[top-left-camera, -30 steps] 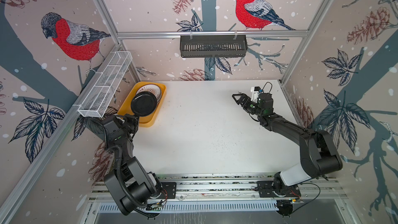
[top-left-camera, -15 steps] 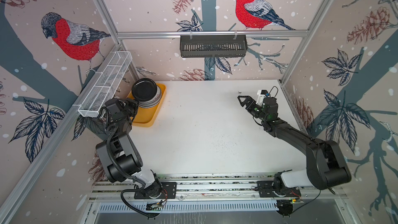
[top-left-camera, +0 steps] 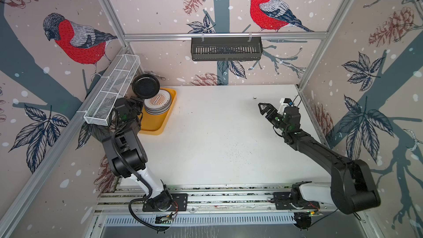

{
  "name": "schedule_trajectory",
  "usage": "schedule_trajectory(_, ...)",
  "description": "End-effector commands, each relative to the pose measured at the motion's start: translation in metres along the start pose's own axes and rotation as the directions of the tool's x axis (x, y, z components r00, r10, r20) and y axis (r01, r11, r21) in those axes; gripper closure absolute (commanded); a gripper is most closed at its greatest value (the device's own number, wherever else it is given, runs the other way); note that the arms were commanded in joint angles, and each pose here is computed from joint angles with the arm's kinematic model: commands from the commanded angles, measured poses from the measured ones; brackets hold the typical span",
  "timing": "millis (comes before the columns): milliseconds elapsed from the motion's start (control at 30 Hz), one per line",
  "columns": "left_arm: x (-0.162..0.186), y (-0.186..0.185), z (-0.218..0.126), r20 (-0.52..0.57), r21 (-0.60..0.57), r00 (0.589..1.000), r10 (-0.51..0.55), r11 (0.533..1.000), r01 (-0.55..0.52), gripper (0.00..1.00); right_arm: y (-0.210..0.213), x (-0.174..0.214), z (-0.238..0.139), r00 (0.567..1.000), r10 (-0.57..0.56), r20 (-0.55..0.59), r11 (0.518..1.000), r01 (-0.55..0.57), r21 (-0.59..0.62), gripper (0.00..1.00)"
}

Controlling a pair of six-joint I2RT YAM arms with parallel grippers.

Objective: Place the plates into the plastic bin on the countertop
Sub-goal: 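Lower the black plate onto the plate stack with the left gripper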

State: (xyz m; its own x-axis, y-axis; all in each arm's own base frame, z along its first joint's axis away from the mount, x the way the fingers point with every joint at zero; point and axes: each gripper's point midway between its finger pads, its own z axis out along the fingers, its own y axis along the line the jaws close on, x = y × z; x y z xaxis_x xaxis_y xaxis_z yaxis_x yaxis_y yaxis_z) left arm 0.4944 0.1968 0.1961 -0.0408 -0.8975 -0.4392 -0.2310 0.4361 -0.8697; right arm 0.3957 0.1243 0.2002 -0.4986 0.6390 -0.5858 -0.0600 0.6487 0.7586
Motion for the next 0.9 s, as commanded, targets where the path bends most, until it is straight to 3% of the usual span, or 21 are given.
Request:
schedule_trajectory(0,0.071,0.066,-0.012,-0.287,-0.233,0.922,-0.259,0.953,0.195,1.0,-0.003,-0.004,-0.002,1.0,0.012,0.021,1.0,-0.012,0.019,0.0)
schedule_trajectory(500,0.069,0.049,-0.071,-0.161,-0.189,0.952,-0.26,0.955,0.229,1.0,-0.005,0.0,0.0,1.0,0.017,0.0,1.0,-0.017,0.016,0.0)
schedule_trajectory(867,0.072,0.044,-0.08,-0.182,-0.169,0.954,-0.236,0.964,0.206,1.0,-0.002,0.002,0.006,1.0,0.017,-0.022,1.0,-0.017,0.007,0.0)
